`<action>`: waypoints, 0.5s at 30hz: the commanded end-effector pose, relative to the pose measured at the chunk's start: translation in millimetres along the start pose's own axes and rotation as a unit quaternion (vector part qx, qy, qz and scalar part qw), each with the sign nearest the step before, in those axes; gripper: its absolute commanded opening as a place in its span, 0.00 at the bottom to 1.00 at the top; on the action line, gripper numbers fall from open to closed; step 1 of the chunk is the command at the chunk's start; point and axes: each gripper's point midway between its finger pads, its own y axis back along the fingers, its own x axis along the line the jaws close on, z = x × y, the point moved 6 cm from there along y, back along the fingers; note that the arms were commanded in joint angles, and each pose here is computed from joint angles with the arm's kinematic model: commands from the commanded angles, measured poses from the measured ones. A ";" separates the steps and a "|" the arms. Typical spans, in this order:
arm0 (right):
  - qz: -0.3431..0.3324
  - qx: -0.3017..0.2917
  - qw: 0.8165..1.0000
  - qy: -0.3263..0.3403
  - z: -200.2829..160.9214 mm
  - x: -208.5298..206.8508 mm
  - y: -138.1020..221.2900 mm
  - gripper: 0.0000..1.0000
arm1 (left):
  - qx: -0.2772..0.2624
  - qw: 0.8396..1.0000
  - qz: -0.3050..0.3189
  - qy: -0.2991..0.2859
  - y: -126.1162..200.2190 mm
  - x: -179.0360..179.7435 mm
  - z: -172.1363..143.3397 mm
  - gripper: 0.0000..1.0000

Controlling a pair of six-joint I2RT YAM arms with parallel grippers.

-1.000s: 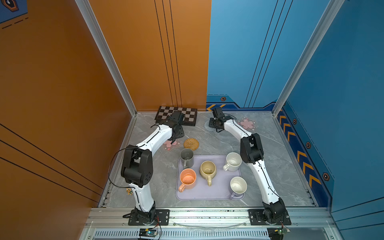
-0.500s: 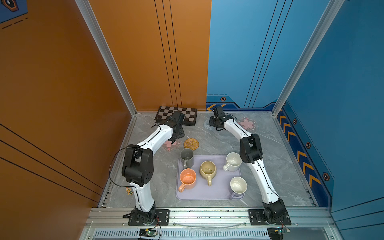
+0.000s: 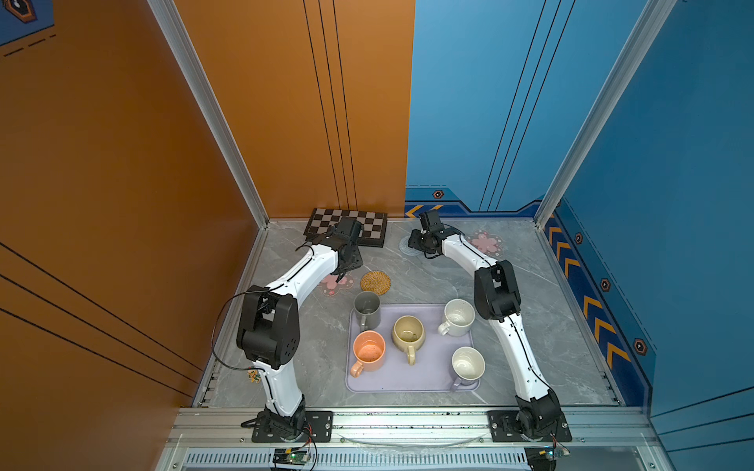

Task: Place cups on coasters
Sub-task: Move the coaster to the top-center of the table.

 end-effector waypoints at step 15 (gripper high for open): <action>0.020 -0.021 0.998 0.055 6.6 19.4 112.0 0.54 | -0.015 0.999 -0.040 -0.003 42.7 2.5 -9.1 0.47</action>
